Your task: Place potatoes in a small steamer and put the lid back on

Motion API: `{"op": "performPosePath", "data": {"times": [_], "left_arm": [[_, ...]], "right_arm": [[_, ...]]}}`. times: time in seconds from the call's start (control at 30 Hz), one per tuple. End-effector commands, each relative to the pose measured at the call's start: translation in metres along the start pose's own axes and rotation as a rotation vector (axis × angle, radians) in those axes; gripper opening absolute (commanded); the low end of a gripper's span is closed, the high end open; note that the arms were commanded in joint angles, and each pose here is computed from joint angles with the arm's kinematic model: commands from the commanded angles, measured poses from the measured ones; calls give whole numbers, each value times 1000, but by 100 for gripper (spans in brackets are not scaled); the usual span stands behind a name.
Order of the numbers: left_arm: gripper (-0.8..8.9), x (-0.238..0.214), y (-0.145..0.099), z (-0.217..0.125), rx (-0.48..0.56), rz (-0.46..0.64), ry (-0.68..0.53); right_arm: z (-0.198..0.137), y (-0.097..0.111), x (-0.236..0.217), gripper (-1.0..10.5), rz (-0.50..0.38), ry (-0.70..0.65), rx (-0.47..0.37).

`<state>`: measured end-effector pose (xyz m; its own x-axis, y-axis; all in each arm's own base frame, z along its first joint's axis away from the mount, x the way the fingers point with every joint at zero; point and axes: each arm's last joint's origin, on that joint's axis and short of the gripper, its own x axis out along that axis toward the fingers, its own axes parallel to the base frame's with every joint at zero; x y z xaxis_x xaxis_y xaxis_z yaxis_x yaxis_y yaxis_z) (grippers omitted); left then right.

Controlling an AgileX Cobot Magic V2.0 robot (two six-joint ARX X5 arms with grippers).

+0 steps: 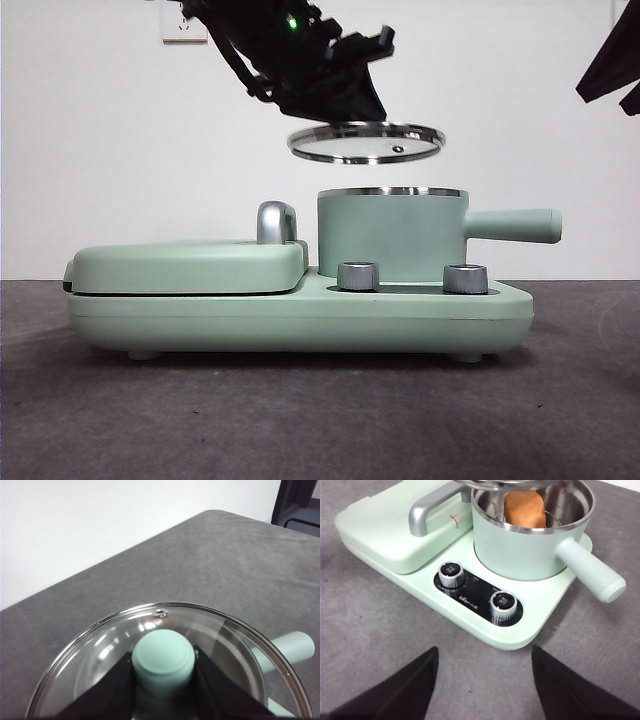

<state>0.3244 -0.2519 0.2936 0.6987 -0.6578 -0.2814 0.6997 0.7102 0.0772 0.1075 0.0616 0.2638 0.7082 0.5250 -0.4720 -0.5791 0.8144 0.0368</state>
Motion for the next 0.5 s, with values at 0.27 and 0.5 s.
{"op": "performPosePath", "data": {"times": [0.27,0.5], "left_arm": [[9,25,-6,0,50,-26,-90],[9,36,-7,-10,51,-38,-93]], "right_arm": [[0,1,0,285,4,13,10],[-2,1,0,285,4,28,12]]}}
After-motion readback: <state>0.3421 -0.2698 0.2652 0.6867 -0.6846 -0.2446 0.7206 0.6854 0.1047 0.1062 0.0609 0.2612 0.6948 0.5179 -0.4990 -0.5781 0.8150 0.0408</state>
